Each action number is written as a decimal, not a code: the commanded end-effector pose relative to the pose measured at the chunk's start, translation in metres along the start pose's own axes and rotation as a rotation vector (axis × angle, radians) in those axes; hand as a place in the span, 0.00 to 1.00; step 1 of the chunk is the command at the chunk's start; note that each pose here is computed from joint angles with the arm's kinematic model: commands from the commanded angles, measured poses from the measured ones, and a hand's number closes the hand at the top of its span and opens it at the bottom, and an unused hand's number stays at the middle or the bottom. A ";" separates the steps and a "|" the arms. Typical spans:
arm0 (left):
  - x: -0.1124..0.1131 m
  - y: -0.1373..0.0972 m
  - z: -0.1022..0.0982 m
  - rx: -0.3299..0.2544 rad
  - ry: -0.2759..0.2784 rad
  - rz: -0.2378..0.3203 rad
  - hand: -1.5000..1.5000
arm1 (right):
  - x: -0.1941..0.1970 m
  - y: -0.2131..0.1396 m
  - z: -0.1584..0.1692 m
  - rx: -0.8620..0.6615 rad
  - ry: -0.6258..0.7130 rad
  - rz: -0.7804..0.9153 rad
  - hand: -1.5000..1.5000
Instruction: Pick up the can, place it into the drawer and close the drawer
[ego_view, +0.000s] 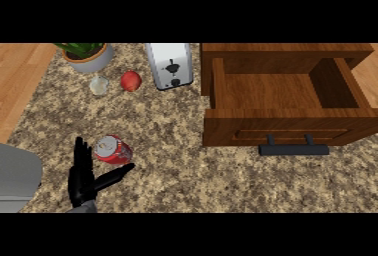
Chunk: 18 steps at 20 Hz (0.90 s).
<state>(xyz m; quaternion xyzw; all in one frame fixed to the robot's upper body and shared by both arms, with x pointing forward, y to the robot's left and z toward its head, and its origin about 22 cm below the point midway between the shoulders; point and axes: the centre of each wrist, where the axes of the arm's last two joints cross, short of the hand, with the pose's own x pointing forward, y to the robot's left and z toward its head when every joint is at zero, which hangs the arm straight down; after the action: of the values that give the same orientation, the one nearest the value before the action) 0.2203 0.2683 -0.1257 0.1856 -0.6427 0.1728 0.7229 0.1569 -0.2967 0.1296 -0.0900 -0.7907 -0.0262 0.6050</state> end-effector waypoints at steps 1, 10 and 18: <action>0.004 -0.009 -0.010 -0.009 -0.018 -0.001 0.00 | -0.004 0.023 -0.003 0.005 0.010 0.002 0.00; -0.003 -0.019 -0.034 -0.147 0.000 0.031 0.00 | 0.012 -0.001 -0.025 -0.004 -0.012 -0.001 0.00; 0.001 -0.035 -0.042 -0.224 -0.039 0.089 1.00 | 0.010 -0.015 -0.012 -0.009 -0.013 0.009 0.00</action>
<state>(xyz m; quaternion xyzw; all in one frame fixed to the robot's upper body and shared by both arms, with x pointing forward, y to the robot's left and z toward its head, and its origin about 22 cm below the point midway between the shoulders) 0.2706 0.2594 -0.1322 0.0997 -0.6728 0.1293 0.7215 0.1684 -0.3065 0.1410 -0.0933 -0.7938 -0.0276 0.6003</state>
